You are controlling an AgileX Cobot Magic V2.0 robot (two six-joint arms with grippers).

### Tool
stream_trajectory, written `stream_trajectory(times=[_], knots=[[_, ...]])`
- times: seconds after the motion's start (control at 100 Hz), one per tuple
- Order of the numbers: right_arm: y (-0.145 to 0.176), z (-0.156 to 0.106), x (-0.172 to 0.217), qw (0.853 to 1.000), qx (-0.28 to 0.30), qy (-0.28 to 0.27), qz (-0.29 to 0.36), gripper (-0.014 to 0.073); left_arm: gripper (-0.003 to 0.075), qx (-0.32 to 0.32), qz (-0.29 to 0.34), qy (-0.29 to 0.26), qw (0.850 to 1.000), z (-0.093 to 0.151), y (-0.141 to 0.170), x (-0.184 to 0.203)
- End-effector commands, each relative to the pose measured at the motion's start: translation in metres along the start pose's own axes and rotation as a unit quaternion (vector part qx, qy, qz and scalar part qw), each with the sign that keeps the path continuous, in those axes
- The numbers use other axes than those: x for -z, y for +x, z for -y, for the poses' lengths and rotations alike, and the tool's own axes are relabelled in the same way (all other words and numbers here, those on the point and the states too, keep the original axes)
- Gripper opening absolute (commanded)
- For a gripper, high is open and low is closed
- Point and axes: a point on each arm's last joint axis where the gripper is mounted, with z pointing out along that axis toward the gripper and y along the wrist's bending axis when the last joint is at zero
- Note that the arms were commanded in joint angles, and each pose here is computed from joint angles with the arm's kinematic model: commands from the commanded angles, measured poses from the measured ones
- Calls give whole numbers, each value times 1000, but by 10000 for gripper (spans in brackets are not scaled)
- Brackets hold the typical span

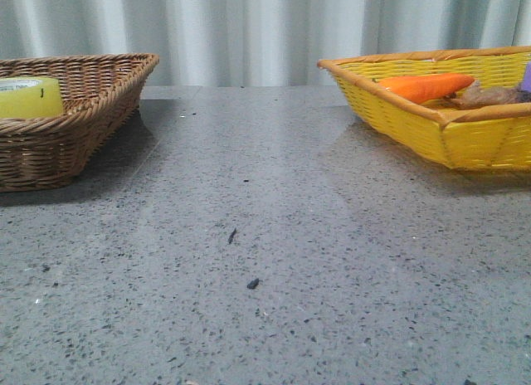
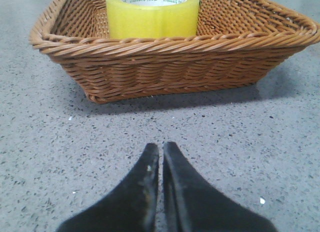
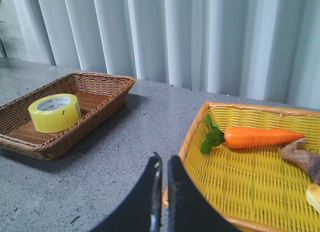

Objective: Transfer tape with both arms

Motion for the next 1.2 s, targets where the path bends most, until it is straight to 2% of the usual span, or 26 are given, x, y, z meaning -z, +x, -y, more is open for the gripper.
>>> stream_trajectory(times=[0.0,0.64,0.72,0.86,0.99,1.19], knots=[[-14,-1,1,999,12,-3,44,-62,-20,12,37,2,999,0,-4,2],[-7,-1,-2,999,15,-1,31,-62,-20,12,37,2,999,0,-4,2],[11,2,-10,999,40,16,2,-62,-20,12,37,2,999,0,-4,2],[58,9,-18,996,43,61,-39,-62,-20,12,37,2,999,0,-4,2],[104,17,-20,993,42,113,-11,-62,-20,12,37,2,999,0,-4,2],[168,23,-14,985,-28,169,-4,-62,-20,12,37,2,999,0,-4,2]])
